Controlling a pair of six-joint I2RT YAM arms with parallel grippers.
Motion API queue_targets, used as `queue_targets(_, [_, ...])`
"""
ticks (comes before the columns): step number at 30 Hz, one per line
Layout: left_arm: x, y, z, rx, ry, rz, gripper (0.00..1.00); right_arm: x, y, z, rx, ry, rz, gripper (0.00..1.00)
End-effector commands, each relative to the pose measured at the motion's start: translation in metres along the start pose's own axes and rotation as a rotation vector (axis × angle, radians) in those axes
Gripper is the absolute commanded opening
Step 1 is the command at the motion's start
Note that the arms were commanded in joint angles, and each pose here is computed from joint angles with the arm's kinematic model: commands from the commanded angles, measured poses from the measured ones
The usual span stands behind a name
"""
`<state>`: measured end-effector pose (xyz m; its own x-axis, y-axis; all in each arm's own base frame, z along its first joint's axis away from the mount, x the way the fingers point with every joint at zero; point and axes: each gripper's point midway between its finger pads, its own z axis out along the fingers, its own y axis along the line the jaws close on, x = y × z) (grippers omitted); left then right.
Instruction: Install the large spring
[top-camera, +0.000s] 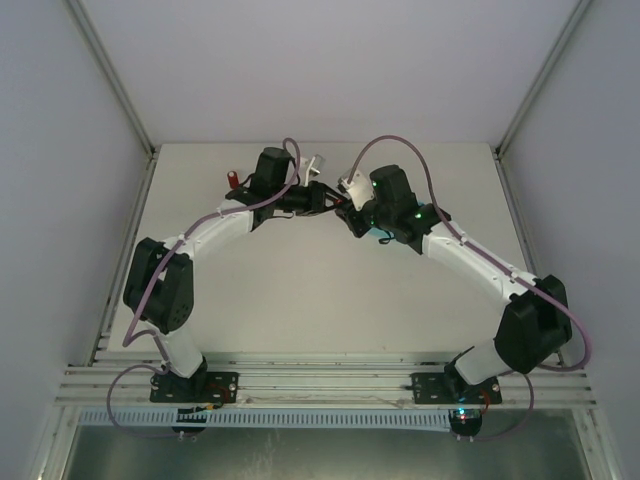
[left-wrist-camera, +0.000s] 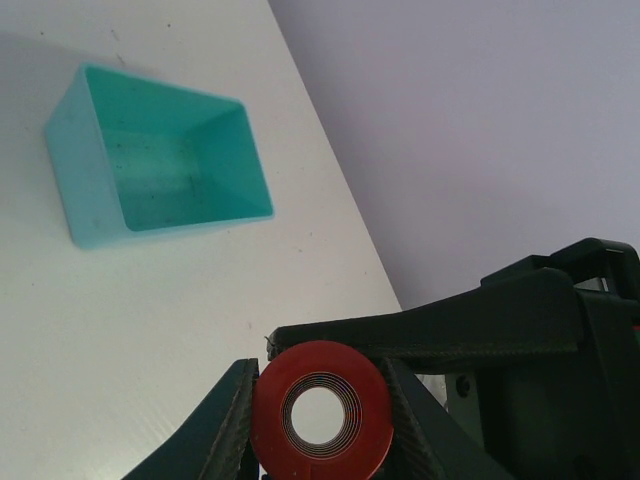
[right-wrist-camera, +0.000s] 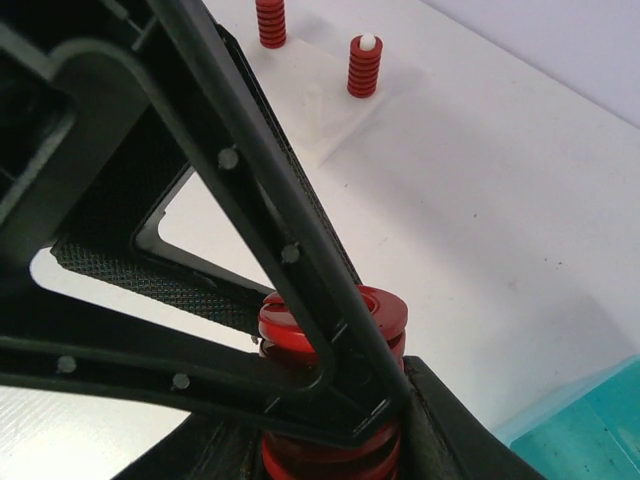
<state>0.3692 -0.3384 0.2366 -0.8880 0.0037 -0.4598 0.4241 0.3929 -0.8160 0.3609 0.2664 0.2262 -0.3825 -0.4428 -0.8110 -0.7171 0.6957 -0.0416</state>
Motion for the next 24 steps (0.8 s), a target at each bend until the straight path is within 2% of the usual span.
queue_targets(1, [-0.004, -0.030, 0.000, 0.084, 0.025, 0.030, 0.05, -0.014, 0.001, 0.002, 0.001, -0.055, -0.026, 0.09])
queue_targets(4, [-0.007, -0.031, -0.001, 0.084, 0.016, 0.021, 0.00, -0.010, 0.000, 0.002, 0.012, -0.042, -0.023, 0.21])
queue_targets(10, [-0.020, -0.020, -0.007, 0.021, -0.048, 0.004, 0.00, 0.005, -0.003, -0.007, 0.041, -0.009, 0.003, 0.65])
queue_targets(16, [-0.052, 0.008, -0.025, -0.154, -0.166, 0.034, 0.00, 0.026, -0.003, -0.031, 0.075, 0.013, 0.067, 0.99])
queue_targets(24, [-0.098, 0.061, -0.062, -0.519, -0.319, 0.141, 0.00, 0.048, -0.027, -0.069, 0.234, 0.070, 0.249, 0.99])
